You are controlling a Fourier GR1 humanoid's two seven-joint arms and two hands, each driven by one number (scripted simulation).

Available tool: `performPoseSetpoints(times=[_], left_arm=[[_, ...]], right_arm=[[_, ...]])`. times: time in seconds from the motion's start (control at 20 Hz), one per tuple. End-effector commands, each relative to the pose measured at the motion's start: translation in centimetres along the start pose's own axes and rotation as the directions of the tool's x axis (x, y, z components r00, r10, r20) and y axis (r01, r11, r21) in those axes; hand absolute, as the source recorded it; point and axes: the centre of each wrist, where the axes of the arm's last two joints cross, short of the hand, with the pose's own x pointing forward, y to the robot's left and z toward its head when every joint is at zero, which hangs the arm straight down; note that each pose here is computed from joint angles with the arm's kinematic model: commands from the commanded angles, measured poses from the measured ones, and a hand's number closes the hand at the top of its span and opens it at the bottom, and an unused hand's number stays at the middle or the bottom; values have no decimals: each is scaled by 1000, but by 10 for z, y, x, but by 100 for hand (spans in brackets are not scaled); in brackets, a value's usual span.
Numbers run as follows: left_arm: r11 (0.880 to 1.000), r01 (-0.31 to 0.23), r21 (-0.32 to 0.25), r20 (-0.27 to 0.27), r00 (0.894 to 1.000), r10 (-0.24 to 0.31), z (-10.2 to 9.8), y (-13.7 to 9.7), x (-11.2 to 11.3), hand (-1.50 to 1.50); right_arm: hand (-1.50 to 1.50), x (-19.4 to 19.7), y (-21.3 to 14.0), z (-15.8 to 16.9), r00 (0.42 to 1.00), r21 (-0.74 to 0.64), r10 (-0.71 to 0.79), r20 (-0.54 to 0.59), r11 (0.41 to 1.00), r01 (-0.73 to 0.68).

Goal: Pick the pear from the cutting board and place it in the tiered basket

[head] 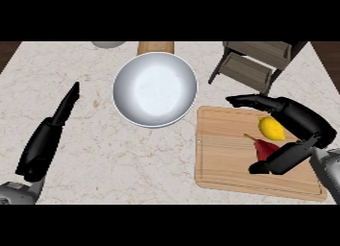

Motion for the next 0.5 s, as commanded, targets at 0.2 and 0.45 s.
performPoseSetpoints(times=[0.2, 0.45], left_arm=[[1000, 8, -9, -16, 1000, -8, 4, 8, -8, 0], [1000, 5, 10, -12, 1000, -5, 2, -1, -4, 0]], right_arm=[[-150, 82, -41, 15, 748, 320, 611, -262, 786, -530], [-150, 112, -17, 22, 584, 396, 751, -308, 660, -639]])
